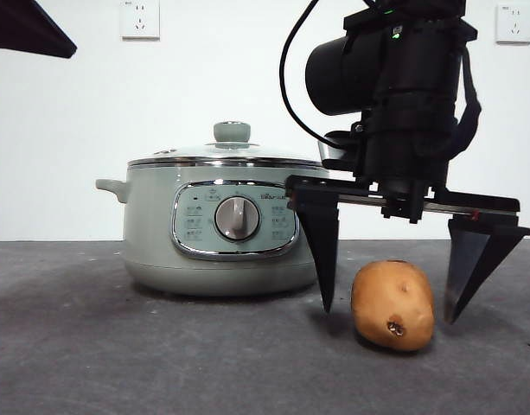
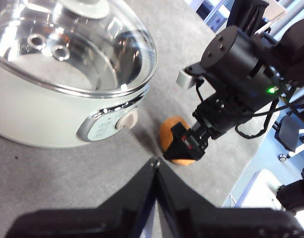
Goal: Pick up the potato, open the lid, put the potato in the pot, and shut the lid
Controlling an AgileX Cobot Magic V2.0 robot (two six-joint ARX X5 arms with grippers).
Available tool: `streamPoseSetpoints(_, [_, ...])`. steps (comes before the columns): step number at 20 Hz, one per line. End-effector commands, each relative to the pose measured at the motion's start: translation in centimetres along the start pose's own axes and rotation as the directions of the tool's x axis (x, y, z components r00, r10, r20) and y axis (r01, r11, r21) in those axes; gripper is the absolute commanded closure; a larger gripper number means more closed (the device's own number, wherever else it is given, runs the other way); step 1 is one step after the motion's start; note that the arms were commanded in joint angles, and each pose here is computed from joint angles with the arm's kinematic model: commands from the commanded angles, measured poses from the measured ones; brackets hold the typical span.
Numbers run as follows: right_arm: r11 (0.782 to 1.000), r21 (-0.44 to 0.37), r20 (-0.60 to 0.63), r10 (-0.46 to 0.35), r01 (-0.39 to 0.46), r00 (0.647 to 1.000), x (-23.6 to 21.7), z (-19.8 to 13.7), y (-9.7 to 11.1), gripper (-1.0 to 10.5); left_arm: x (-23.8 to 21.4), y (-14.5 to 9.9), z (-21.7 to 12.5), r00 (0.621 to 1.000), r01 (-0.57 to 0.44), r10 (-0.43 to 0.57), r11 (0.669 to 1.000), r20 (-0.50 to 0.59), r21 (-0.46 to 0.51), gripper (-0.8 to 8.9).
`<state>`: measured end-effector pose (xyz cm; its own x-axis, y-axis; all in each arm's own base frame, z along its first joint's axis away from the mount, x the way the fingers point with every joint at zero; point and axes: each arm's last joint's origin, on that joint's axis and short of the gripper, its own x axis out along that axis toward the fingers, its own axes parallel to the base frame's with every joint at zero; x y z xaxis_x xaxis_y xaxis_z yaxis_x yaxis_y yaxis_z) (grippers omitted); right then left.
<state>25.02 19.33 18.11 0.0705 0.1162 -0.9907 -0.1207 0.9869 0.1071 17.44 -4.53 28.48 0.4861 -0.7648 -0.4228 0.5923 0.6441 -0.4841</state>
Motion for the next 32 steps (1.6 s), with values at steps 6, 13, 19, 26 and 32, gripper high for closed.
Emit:
streamPoseSetpoints(6, [1.0, -0.031, 0.005, -0.003, 0.003, 1.0, 0.6, 0.3, 0.1, 9.3, 0.6, 0.6, 0.0, 0.998, -0.068, 0.069, 0.997, -0.015, 0.022, 8.19])
streamPoseSetpoints(13, [0.98, -0.196, -0.037, -0.027, 0.019, 0.999, -2.6, -0.7, -0.3, 9.5, 0.9, 0.2, 3.2, 0.991, -0.137, 0.137, 0.989, 0.008, 0.051, 8.19])
streamPoseSetpoints(19, [0.974, -0.227, 0.005, -0.003, 0.004, 1.0, -8.7, -3.2, -1.4, 9.5, 3.7, -0.4, 9.7, 0.979, -0.167, 0.169, 0.986, -0.114, 0.027, 8.13])
streamPoseSetpoints(26, [0.973, -0.229, 0.071, 0.037, -0.02, 0.997, -13.5, -6.9, -3.4, 9.5, 9.9, -1.2, 15.0, 0.936, -0.219, 0.256, 0.961, -0.243, 0.168, 3.44])
streamPoseSetpoints(32, [0.972, -0.234, 0.109, 0.06, -0.033, 0.992, -15.0, -8.2, -4.0, 9.5, 15.3, -1.5, 17.3, 0.882, -0.326, 0.407, 0.891, -0.236, 0.317, 1.47])
